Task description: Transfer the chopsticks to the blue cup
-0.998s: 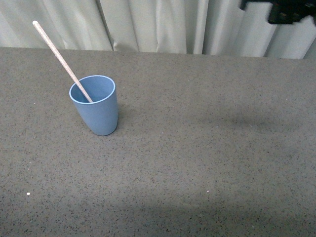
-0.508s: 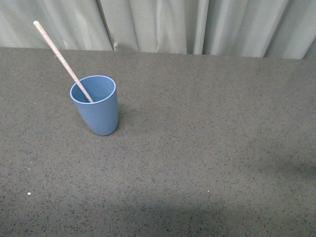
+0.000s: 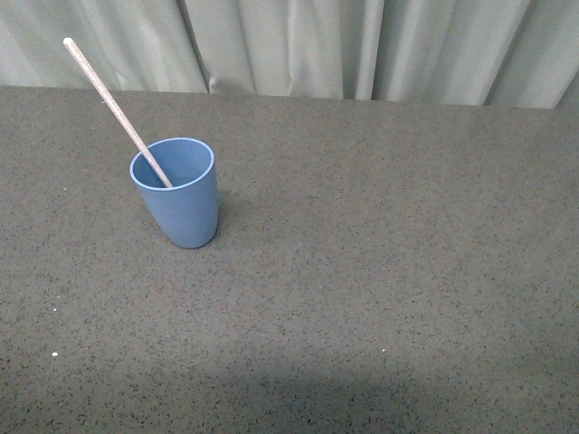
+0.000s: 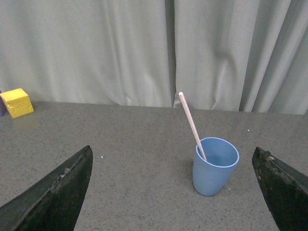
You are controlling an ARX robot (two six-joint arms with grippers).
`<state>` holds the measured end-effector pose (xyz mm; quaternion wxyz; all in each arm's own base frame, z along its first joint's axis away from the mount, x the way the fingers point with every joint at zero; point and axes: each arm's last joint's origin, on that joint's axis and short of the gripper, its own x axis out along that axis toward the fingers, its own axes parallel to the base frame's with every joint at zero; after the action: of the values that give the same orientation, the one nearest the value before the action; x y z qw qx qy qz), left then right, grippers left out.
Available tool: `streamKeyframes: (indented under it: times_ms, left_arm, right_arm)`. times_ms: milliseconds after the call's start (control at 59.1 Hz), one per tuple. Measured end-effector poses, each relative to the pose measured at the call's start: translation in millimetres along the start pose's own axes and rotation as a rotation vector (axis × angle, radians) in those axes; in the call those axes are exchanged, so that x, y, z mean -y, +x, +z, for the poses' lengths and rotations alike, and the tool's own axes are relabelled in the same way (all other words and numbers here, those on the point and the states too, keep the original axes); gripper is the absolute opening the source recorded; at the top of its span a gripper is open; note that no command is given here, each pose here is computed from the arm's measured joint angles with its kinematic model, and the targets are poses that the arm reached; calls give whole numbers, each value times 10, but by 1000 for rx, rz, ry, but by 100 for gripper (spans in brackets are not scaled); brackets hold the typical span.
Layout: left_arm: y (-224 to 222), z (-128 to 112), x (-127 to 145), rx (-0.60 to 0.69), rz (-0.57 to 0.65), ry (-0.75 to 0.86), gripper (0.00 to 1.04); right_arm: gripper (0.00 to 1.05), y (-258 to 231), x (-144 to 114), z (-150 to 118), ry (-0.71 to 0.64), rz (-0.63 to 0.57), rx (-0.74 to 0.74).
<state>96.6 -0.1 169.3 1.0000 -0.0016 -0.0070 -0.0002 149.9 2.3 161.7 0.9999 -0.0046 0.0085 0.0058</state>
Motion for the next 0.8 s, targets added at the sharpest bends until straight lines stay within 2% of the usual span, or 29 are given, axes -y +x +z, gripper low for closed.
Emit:
streamKeyframes:
  times_ms: [795]
  left_arm:
    - [0, 0, 0, 0, 0, 0, 98]
  right_arm:
    - [1, -314, 18, 59, 5, -10, 24]
